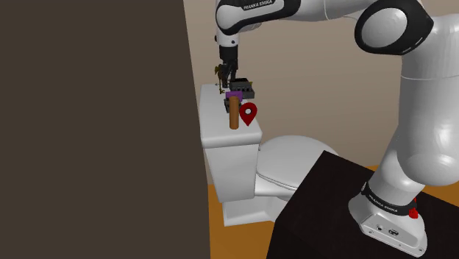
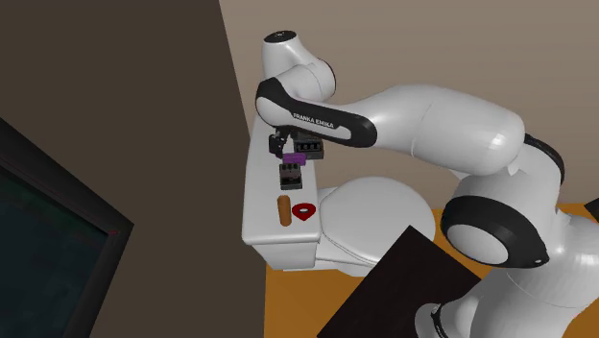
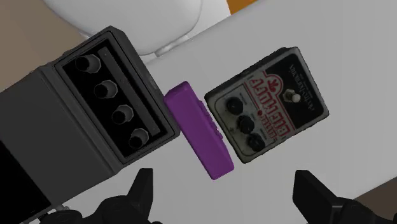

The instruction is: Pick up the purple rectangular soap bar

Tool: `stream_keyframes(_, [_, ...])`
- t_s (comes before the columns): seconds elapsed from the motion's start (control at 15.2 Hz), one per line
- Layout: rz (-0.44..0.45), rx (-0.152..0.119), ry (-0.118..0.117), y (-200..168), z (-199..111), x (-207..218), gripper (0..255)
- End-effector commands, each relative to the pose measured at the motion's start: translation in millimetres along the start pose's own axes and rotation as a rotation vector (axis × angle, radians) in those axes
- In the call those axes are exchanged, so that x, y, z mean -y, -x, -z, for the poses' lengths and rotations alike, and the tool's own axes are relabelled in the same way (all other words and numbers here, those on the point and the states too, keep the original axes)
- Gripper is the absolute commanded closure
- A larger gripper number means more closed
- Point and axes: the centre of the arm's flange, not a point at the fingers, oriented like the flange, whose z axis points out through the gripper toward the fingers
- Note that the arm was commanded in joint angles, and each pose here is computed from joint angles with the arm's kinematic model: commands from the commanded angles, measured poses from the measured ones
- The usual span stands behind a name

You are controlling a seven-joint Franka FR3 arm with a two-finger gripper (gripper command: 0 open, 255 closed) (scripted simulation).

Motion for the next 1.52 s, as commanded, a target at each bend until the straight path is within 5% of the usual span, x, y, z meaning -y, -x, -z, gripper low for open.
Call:
stream_keyframes(0.0, [0.028,0.001,-0.005,-20,-5,2,0])
stream_keyframes(0.59, [0.028,0.001,-0.005,-20,-45,2,0])
stream_keyframes(0.66, [0.028,0.001,-0.005,-19,-44,2,255])
stream_keyframes(1.45, [0.028,0.001,-0.005,-20,-29,2,255])
